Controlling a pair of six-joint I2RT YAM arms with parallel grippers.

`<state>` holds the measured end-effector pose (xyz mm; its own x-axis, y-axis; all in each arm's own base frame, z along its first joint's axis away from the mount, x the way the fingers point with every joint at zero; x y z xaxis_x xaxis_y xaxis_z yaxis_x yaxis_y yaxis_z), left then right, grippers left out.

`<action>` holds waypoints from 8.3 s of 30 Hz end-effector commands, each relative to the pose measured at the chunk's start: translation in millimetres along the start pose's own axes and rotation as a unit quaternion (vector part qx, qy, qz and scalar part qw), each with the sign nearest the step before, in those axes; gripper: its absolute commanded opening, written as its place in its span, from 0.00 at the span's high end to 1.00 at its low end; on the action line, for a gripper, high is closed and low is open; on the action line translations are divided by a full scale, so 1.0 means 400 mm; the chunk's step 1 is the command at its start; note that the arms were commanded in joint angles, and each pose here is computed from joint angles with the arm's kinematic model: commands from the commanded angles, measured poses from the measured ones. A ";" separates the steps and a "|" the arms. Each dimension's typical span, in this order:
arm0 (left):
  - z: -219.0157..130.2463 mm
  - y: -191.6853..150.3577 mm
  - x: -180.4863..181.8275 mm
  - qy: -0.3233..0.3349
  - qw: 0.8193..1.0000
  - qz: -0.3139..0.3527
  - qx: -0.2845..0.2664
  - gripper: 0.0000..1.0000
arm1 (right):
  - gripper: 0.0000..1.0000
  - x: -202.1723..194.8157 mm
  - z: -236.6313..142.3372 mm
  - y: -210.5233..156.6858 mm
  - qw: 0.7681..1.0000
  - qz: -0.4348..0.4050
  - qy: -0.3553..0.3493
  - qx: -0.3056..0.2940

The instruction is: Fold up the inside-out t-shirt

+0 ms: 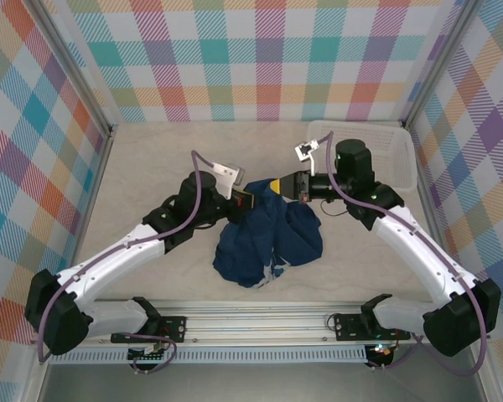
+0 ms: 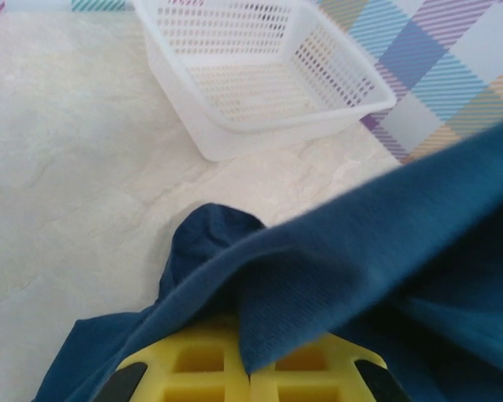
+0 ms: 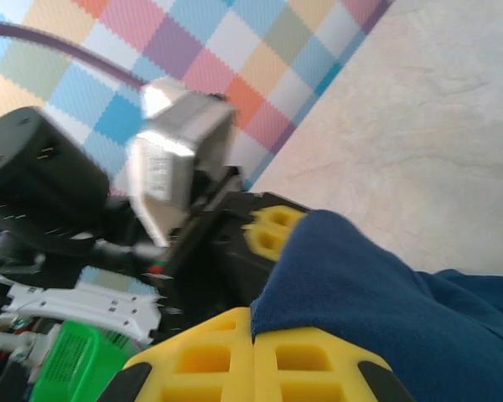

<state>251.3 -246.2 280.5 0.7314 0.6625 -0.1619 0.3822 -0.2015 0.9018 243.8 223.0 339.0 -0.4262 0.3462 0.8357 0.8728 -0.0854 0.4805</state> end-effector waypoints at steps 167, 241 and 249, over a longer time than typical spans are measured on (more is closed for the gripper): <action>-0.078 0.065 -0.003 -0.003 0.986 -0.165 -0.022 0.54 | 1.00 -0.011 0.074 -0.055 0.991 -0.097 0.054 -0.068; 0.095 0.062 0.020 -0.111 0.980 -0.151 0.062 0.86 | 1.00 -0.057 0.002 -0.083 0.987 -0.153 0.013 -0.042; 0.028 0.125 0.033 -0.095 0.987 -0.133 -0.001 1.00 | 1.00 -0.092 -0.013 -0.088 0.987 -0.145 -0.039 -0.063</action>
<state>287.9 -265.8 280.6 0.6469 0.5636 -0.5137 0.6767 -0.1137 0.7274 227.2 214.1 293.4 -0.6294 0.4042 0.6637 0.7019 -0.0708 0.7087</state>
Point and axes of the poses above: each hand's point on the last joint's axis, 136 mm out from that joint toward the fingers, its own z axis out along the fingers, its own x axis along the line the jaws close on, y = z × x, the point moved 5 cm from there along -z, back along the fingers, and after that the axes turned 14 degrees about z, right-handed, at the moved point
